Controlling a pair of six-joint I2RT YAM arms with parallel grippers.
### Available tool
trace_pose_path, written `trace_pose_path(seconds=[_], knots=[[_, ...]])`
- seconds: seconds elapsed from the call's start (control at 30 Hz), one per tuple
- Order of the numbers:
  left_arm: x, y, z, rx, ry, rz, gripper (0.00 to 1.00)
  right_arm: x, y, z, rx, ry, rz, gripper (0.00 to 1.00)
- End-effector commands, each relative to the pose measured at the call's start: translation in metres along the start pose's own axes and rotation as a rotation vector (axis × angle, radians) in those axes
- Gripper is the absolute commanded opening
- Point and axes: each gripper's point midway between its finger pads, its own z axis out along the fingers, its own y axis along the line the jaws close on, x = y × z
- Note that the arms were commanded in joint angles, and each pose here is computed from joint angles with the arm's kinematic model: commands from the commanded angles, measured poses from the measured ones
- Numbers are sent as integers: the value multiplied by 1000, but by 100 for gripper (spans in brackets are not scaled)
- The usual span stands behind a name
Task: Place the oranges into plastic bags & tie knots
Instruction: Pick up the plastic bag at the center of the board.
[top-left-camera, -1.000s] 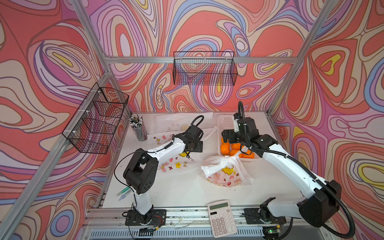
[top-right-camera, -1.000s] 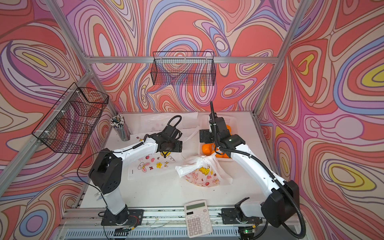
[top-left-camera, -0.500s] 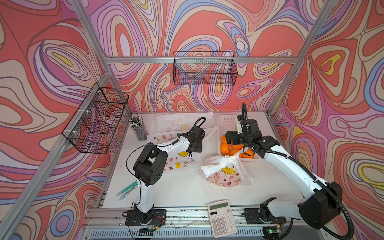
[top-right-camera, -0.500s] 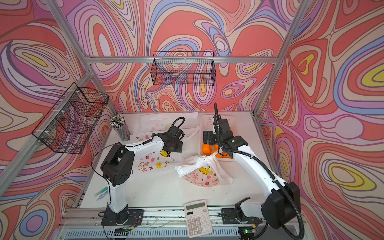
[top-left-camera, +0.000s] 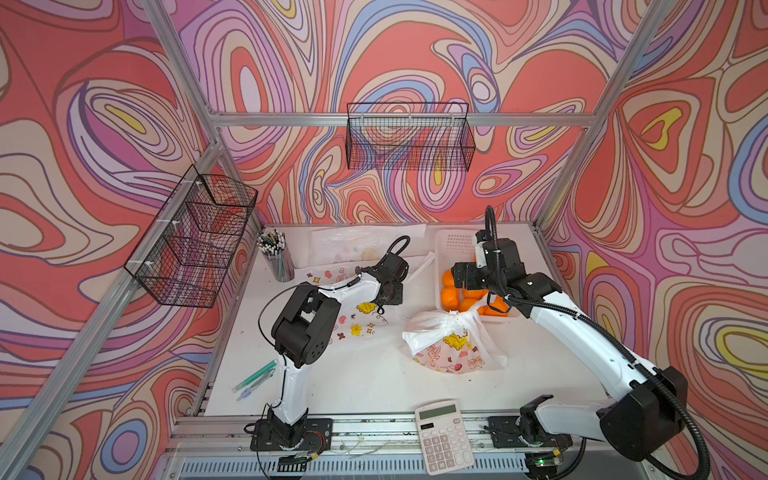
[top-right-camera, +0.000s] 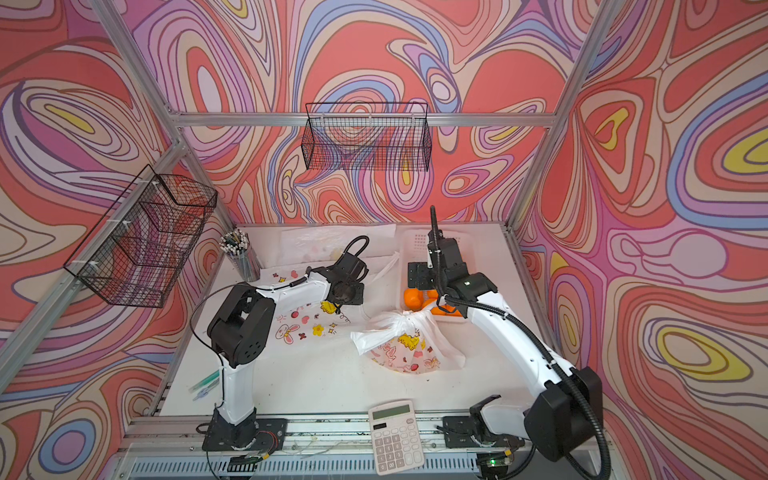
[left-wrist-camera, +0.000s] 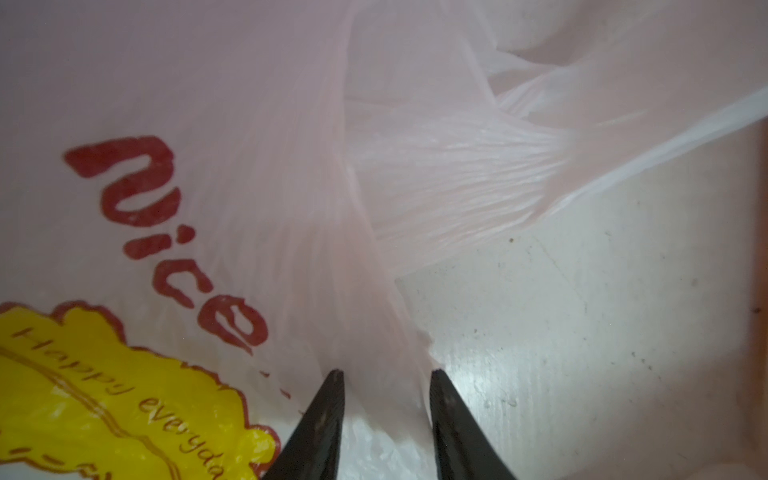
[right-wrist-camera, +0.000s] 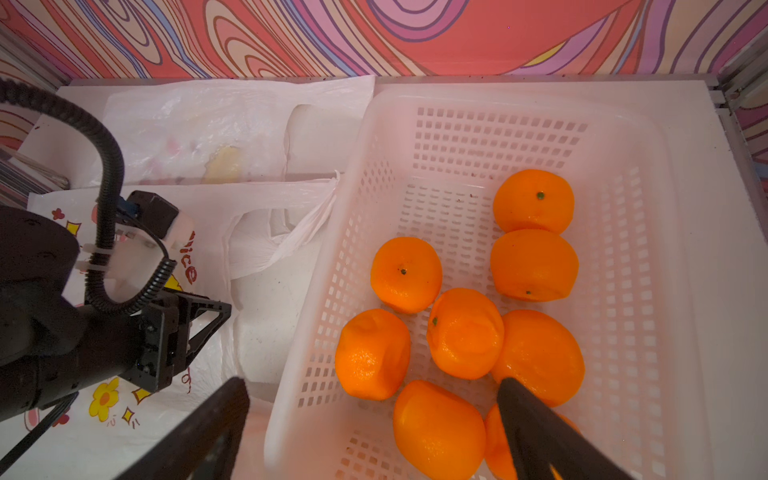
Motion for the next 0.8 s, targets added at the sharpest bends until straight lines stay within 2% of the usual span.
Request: trace_pose_path(seconds=[0.0,0.13,0.27,0.43,0.63,0.77], knots=[[4,3,6,-2,13,-11,32,2,-4,-4,8,-2,2,98],[2,6,0,-11,-8,-3,18,3,-5,-5,13,-3,1,98],[0,11,-10,-9,-29,-3,0,2,-6,-5,15,-5,-1,98],[-11,22,-45,2,-93,-4,0,-2,-13,-8,20,-10,3,98],[-28,40,-98,120,-171,-53,0,-6,-23,-7,-1,-6,26,98],[-41,48,-139,238,-248,-78,0,-5,-20,0,-72,14,50,98]])
